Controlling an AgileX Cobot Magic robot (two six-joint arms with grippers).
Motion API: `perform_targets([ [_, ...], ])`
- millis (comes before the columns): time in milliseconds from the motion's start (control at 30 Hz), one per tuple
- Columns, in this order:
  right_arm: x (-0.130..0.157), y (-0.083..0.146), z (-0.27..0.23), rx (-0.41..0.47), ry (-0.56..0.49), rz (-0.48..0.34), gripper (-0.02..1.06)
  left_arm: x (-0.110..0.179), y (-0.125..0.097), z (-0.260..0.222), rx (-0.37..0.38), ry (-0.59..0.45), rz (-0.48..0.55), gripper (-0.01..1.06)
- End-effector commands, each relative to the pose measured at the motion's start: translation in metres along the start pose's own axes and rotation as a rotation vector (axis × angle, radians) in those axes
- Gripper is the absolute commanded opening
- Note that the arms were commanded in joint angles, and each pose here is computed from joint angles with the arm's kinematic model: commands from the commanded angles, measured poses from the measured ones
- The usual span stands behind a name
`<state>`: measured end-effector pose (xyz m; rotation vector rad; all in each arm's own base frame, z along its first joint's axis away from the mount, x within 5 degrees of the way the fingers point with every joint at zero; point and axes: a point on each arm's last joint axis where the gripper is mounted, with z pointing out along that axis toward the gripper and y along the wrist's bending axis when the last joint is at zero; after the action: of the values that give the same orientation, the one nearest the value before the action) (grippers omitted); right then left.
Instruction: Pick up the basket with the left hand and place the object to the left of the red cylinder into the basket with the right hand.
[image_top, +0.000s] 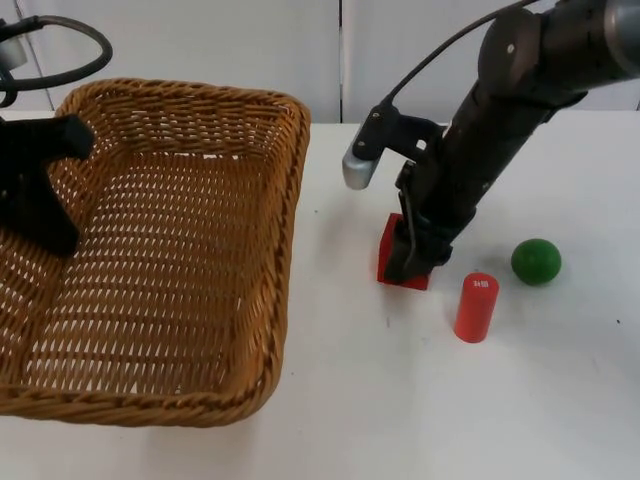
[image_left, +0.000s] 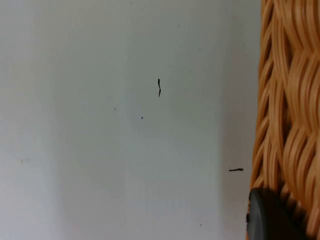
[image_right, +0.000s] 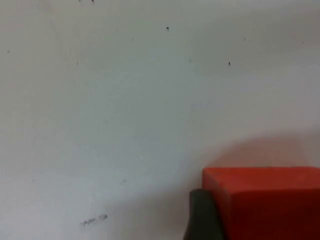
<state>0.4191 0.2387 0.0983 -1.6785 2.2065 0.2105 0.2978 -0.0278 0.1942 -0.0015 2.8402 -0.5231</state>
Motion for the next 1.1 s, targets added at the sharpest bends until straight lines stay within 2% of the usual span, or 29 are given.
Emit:
perform_targets([
  [0,-0.012,0.000,-0.023,0.021,-0.029,-0.028,0.04,-0.001,-0.004,-0.004,0.022,-0.023,-0.022,0.00],
  [67,-0.017,0.001,-0.041,0.017,-0.037,-0.027,0.00,-0.002,-0.004,-0.004,0.021,-0.025,-0.022,0.00],
  [267,-0.027,0.006,-0.082,0.009,-0.057,-0.007,0.00,-0.002,-0.003,-0.004,0.015,-0.025,-0.016,0.00],
  [400,-0.038,0.010,-0.130,0.059,-0.115,-0.018,0.00,-0.001,-0.003,-0.004,0.015,-0.023,-0.016,0.00],
  [633,-0.049,0.022,-0.207,0.142,-0.220,0.015,0.00,-0.001,-0.004,-0.004,0.022,-0.017,-0.020,0.00],
  [867,-0.048,0.036,-0.248,0.145,-0.251,0.030,0.00,-0.001,-0.004,-0.004,0.026,-0.017,-0.023,0.00],
  [1067,-0.045,0.042,-0.254,0.121,-0.227,0.027,0.00,-0.001,-0.005,-0.004,0.028,-0.014,-0.025,0.00],
])
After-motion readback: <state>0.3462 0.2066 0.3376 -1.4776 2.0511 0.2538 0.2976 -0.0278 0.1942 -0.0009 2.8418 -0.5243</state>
